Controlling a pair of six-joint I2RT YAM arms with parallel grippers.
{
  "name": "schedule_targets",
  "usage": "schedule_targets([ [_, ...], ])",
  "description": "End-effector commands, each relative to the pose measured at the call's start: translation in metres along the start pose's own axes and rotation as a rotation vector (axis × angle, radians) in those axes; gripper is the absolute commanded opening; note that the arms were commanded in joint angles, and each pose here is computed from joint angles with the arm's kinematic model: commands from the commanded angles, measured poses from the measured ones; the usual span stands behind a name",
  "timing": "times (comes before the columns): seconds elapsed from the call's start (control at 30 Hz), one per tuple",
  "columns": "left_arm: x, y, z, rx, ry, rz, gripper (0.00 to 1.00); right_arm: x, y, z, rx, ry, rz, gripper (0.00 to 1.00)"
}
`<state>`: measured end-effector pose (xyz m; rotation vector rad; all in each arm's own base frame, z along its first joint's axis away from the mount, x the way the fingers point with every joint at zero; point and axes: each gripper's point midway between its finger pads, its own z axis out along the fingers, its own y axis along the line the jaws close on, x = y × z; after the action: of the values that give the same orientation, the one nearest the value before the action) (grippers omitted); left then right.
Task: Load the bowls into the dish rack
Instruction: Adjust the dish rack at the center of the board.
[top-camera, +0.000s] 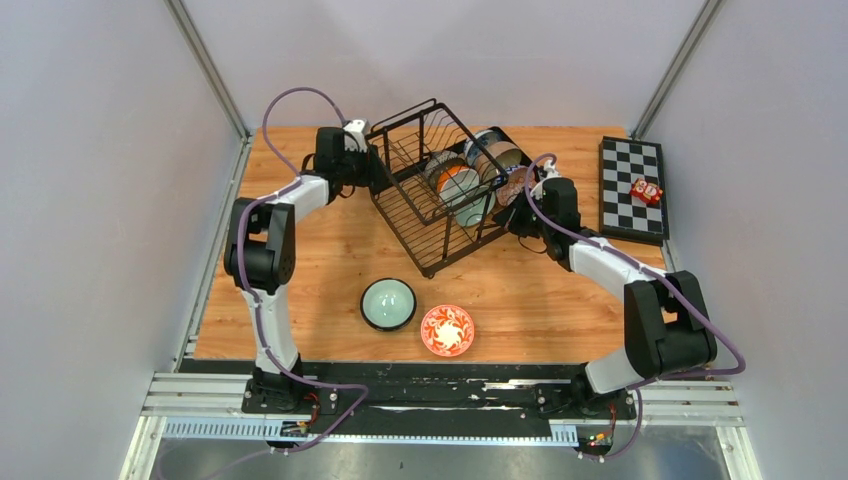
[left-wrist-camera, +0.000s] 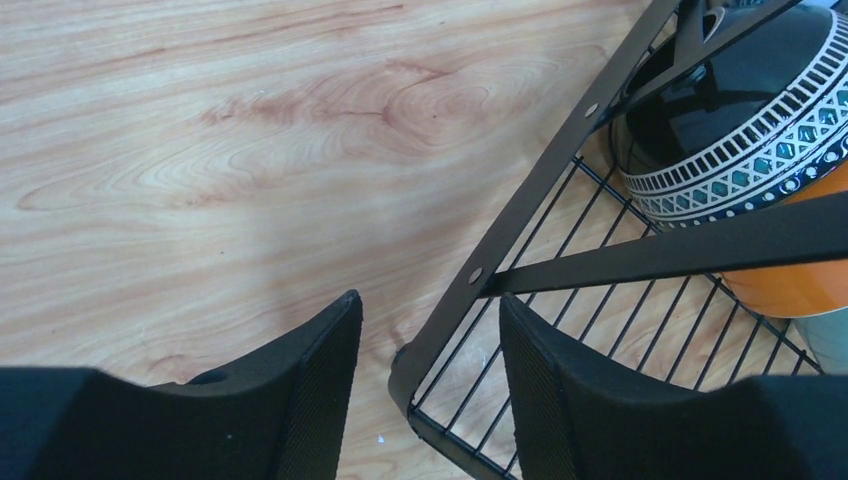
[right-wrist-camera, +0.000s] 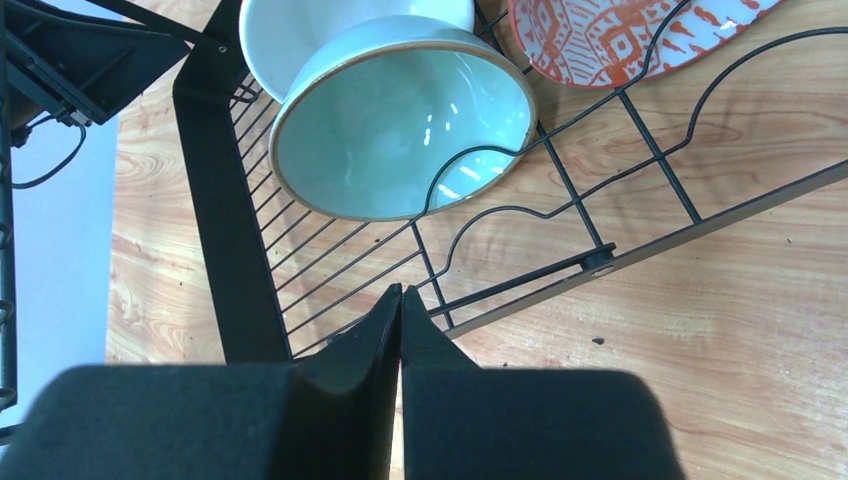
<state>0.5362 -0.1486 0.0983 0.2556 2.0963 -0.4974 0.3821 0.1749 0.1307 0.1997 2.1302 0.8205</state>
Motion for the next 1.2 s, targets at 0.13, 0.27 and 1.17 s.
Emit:
schedule_targets([
  [0.13,0.017,0.003,0.004,0.028,0.114,0.013,0.53,-0.012,-0.006,-0.012,0.054,-0.029,0.01,0.03],
  [0.27,0.024,0.004,0.005,0.019,0.162,0.01,0.53,-0.013,-0.004,-0.014,0.056,-0.033,0.014,0.03],
  [1.17,0.03,-0.004,0.011,-0.106,0.248,-0.005,0.0,0.007,-0.051,0.008,0.233,0.021,0.128,0.03],
])
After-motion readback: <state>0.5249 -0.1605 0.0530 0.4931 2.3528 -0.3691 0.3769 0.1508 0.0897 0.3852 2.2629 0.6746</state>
